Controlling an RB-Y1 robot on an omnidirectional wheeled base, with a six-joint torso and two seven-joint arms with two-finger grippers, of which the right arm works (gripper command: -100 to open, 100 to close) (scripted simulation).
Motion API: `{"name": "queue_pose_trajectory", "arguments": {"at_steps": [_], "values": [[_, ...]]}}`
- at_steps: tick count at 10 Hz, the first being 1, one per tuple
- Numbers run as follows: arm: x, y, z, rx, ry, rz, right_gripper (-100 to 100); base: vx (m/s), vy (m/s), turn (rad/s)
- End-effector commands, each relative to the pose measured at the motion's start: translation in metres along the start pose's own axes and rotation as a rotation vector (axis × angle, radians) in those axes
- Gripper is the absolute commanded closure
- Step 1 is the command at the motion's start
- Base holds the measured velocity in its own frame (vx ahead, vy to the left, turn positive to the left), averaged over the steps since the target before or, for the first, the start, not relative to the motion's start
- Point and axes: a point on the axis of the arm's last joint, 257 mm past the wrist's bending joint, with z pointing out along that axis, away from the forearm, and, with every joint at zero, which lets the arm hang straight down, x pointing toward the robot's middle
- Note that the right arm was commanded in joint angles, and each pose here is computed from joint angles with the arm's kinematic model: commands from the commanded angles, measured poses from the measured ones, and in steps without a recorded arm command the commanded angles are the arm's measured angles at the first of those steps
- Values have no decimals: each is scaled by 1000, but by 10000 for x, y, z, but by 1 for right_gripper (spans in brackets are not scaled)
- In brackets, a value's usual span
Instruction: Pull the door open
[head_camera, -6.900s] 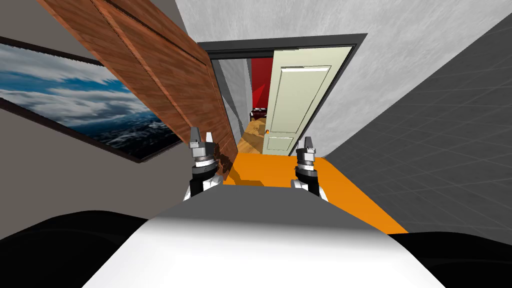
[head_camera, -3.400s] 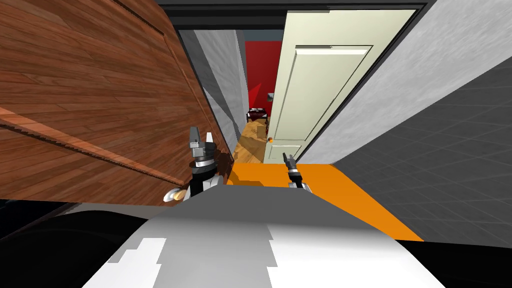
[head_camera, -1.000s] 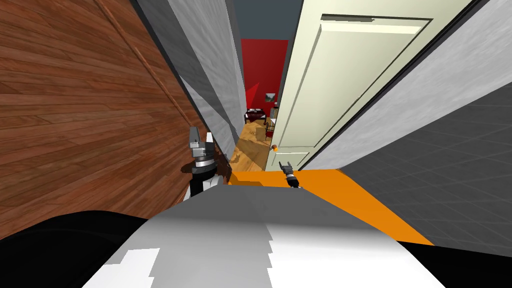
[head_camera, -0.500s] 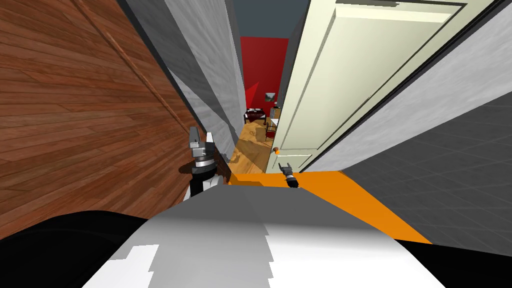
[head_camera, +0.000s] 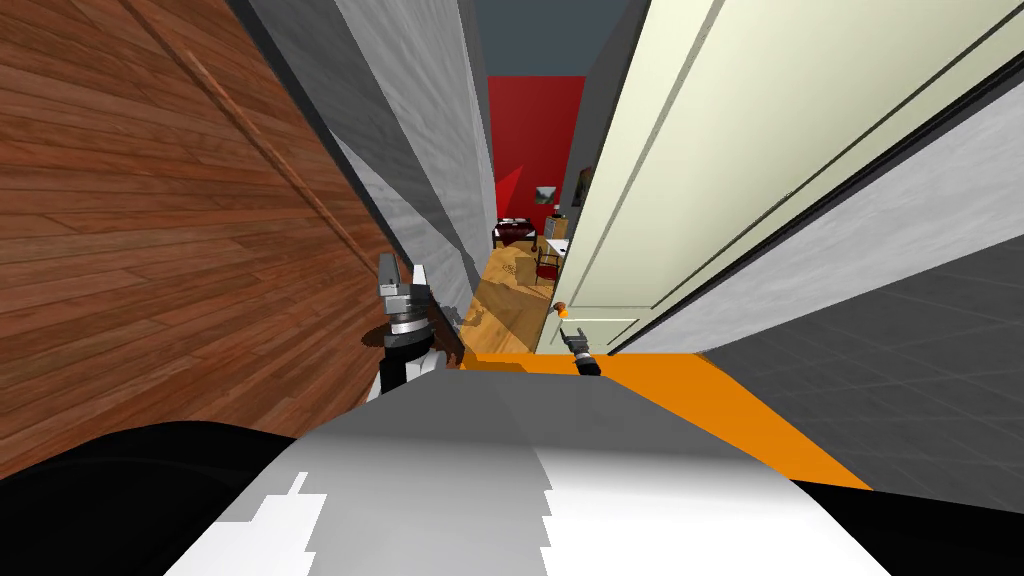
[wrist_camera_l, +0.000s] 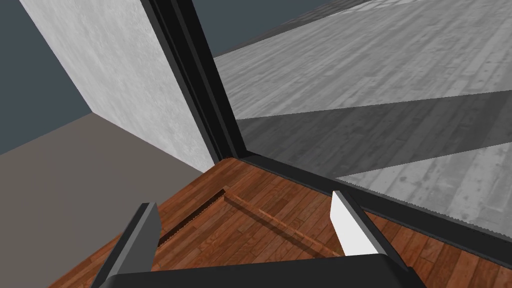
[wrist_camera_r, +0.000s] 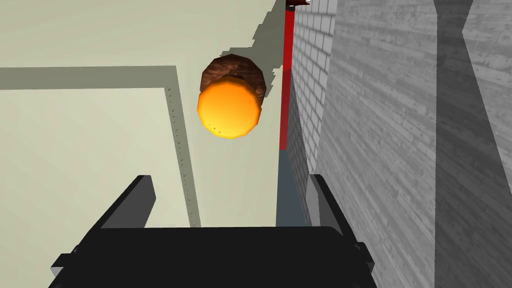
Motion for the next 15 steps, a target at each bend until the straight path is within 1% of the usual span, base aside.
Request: {"name": "queue_pose_trajectory", "arguments": {"at_steps": [1,2,3,4,5,6,8,9,10,15], "values": [[30,-80,-28,10,-1,1,-100,156,53,29],[40,-80,-34,10,1,2,-100,48,14,-25],[49,-300,-141,42,3,2,-100,130,39,232],[49,-300,-141,42,3,2,-100,151,39,114],[50,-357,-169,51,3,2,-100,114,18,49],[49,-516,-251,74,3,2,-100,170,14,197],[43,-675,-336,98,2,1,-100,195,12,139],[53,-650,-314,92,4,1,-100,78,-2,15],[53,-650,-314,92,4,1,100,-7,0,-14],[53,-650,-314,92,4,1,100,-14,-1,2]]}}
